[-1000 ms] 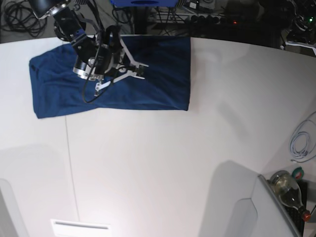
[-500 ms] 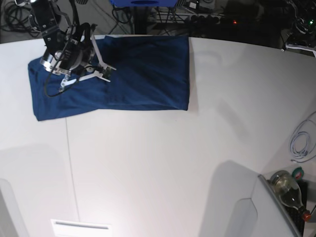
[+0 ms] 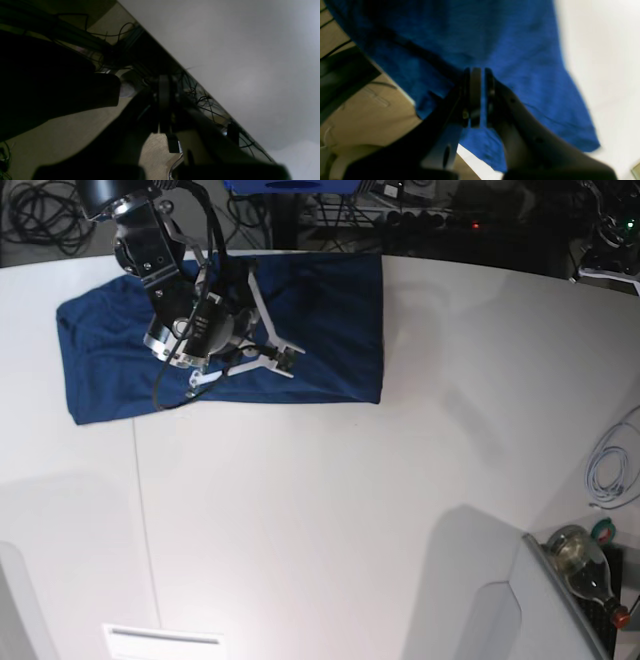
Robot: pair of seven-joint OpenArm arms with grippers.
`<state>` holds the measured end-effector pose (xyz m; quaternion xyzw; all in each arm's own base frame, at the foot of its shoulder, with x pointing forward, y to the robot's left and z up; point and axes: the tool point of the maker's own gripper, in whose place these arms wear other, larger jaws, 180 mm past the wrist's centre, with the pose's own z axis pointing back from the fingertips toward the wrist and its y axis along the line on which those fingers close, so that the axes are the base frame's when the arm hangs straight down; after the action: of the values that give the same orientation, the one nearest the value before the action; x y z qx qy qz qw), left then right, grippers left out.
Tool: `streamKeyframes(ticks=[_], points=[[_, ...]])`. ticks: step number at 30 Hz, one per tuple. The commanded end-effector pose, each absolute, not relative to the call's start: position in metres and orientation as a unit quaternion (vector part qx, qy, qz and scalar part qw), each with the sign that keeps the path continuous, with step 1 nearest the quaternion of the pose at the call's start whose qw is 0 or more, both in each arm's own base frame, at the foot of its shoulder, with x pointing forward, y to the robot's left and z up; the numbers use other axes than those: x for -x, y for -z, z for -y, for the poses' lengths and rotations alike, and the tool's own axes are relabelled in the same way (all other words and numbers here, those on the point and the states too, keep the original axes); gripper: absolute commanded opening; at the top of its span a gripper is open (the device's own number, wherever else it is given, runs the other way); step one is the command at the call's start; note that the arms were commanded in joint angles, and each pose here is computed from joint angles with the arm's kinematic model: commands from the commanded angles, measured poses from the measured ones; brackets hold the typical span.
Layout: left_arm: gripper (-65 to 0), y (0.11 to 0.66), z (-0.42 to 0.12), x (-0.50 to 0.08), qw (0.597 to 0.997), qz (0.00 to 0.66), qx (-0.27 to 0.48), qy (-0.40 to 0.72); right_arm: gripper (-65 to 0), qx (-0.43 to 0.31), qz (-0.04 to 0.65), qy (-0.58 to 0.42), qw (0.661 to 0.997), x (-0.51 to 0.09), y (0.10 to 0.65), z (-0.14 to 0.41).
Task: Layout the t-shirt on the table in an organized manner, then fold the t-shirt properly
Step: 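Grasp the shirt end with the right gripper and fold it inward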
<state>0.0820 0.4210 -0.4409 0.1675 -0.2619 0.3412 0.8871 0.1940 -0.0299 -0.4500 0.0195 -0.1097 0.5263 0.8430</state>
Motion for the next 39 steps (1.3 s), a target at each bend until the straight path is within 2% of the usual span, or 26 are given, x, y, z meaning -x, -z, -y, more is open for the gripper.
streamKeyframes(ticks=[1, 4, 10, 17, 19, 23, 25, 26, 34, 36, 39], points=[[-65.0, 0.432, -0.431, -0.083, 0.883, 0.273, -0.181, -0.337, -62.4, -0.011, 0.111, -0.526, 0.843, -0.199, 0.449, 0.035], [-65.0, 0.441, -0.432, -0.076, 0.885, 0.26, -0.177, -0.344, -62.4, -0.014, 0.092, -0.527, 0.845, -0.183, 0.458, 0.044], [-65.0, 0.452, -0.435, -0.067, 0.887, 0.242, -0.174, -0.352, -62.4, -0.021, 0.097, -0.521, 0.848, -0.158, 0.452, 0.05], [-65.0, 0.448, -0.44, -0.072, 0.881, 0.263, -0.183, -0.348, -60.3, 0.009, 0.131, -0.412, 0.902, -0.176, 0.429, 0.096], [-65.0, 0.448, -0.44, -0.072, 0.881, 0.263, -0.183, -0.348, -51.5, 0.01, 0.134, -0.384, 0.913, -0.179, 0.429, 0.104], [-65.0, 0.448, -0.44, -0.073, 0.881, 0.264, -0.182, -0.347, -24.9, 0.0, 0.144, -0.372, 0.917, -0.181, 0.428, 0.099], [-65.0, 0.448, -0.44, -0.073, 0.881, 0.264, -0.182, -0.347, -17.3, -0.009, 0.158, -0.371, 0.915, -0.184, 0.427, 0.093], [-65.0, 0.448, -0.44, -0.073, 0.881, 0.264, -0.182, -0.347, -16.1, -0.012, 0.158, -0.372, 0.915, -0.183, 0.428, 0.091], [-65.0, 0.448, -0.44, -0.073, 0.881, 0.263, -0.183, -0.347, -21.9, -0.033, 0.116, -0.371, 0.921, -0.176, 0.457, 0.089], [-65.0, 0.448, -0.44, -0.073, 0.881, 0.263, -0.183, -0.347, -26.1, -0.037, 0.121, -0.371, 0.92, -0.177, 0.458, 0.087], [-65.0, 0.448, -0.44, -0.073, 0.881, 0.263, -0.183, -0.347, -37.1, -0.038, 0.123, -0.371, 0.92, -0.178, 0.458, 0.086]])
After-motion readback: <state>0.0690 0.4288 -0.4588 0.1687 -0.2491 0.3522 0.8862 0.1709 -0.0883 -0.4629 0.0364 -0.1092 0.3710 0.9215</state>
